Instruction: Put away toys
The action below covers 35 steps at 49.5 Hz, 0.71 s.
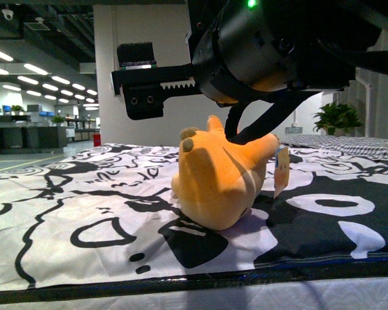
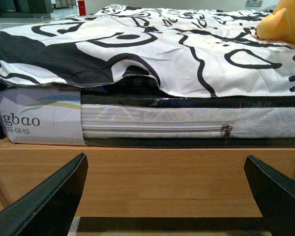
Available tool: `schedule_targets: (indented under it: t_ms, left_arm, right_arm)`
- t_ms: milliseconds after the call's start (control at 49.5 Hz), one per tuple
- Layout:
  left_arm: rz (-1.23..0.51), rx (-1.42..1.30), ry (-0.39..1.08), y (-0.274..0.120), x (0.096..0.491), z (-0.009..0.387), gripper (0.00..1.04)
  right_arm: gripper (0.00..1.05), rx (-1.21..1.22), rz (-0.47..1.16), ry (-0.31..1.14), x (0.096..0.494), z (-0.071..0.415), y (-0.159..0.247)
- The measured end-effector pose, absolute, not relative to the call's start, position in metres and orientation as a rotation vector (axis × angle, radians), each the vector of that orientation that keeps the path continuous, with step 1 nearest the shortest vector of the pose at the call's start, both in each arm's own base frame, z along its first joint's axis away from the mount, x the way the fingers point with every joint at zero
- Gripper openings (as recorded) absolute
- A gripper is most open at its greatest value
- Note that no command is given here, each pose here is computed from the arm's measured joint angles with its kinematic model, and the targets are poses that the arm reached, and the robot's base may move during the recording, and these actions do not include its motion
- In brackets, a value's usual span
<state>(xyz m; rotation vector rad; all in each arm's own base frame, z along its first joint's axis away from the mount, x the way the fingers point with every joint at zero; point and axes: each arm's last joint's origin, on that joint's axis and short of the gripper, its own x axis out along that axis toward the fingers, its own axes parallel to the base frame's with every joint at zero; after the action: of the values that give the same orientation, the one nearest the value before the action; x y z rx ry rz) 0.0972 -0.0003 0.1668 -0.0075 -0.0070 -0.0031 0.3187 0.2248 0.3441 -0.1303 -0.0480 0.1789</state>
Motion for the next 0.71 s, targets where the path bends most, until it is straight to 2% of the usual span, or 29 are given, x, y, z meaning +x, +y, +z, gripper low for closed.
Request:
schedule_targets:
  t_ms: [222, 706]
  left_arm:
    - [-0.003, -0.007, -0.007, 0.000, 0.097, 0.167, 0.99]
    - [-0.003, -0.007, -0.007, 0.000, 0.097, 0.167, 0.99]
  right_arm:
    - [0.98, -0.223, 0.149, -0.002, 0.330, 0.324, 0.246]
    - [0.98, -0.307, 0.015, 0.049, 0.368, 0.284, 0.239]
